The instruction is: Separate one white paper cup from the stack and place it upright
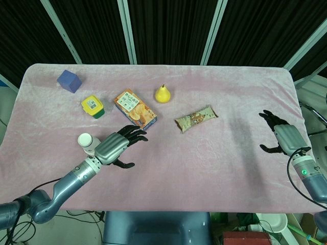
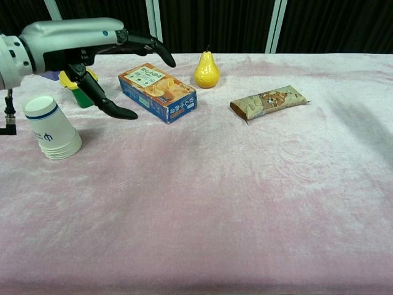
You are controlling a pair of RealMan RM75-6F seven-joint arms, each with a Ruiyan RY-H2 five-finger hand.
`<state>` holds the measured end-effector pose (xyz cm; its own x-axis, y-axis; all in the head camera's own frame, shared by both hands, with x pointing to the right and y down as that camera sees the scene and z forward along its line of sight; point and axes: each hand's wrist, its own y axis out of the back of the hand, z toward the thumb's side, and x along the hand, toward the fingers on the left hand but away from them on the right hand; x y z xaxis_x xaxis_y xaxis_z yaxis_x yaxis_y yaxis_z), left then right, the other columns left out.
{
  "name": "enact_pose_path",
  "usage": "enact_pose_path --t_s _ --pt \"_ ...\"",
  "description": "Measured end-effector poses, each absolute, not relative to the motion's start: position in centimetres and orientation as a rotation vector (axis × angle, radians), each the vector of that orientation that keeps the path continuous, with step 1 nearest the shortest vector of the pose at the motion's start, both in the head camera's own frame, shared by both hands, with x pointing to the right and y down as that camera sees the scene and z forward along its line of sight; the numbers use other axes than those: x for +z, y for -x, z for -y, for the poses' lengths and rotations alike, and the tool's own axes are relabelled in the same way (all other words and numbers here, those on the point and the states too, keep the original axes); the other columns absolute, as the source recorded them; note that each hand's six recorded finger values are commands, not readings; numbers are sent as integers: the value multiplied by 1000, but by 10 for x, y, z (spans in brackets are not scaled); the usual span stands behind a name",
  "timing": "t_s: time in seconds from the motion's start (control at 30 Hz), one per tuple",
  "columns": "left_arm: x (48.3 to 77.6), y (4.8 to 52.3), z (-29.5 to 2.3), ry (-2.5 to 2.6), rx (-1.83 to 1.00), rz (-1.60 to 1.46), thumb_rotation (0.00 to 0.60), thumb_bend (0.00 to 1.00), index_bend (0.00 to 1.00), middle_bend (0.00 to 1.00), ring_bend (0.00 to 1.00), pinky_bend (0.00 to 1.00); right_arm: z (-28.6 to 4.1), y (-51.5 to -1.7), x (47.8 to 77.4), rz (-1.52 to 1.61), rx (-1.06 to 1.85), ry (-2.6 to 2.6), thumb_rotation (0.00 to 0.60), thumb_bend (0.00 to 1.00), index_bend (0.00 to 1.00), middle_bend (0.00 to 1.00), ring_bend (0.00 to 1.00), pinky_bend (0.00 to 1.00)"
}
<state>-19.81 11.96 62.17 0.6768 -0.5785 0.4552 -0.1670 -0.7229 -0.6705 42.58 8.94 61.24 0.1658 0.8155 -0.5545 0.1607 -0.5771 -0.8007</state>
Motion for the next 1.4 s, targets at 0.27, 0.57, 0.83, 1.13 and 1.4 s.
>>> enact_pose_path --t_s 0.27,0.57,0.83,1.13,1.4 --pt "628 191 -125 2285 -907 -557 600 192 202 112 0 52 -94 -417 618 906 1424 1883 600 162 0 0 111 175" --pt "623 195 -122 2261 -906 -565 600 192 202 112 0 52 -96 -411 615 903 1423 1886 600 162 0 0 111 175" --pt "617 214 -120 2162 -933 -572 600 182 202 111 0 51 -104 -412 618 888 1441 1900 600 163 0 0 111 175" --pt "599 270 -117 1957 -1115 -602 600 162 192 94 0 50 -118 -420 609 905 1449 1877 600 162 0 0 111 175" --pt "614 329 -118 1923 -1339 -604 600 158 189 83 0 40 -130 -423 606 892 1460 1853 600 163 0 0 111 175"
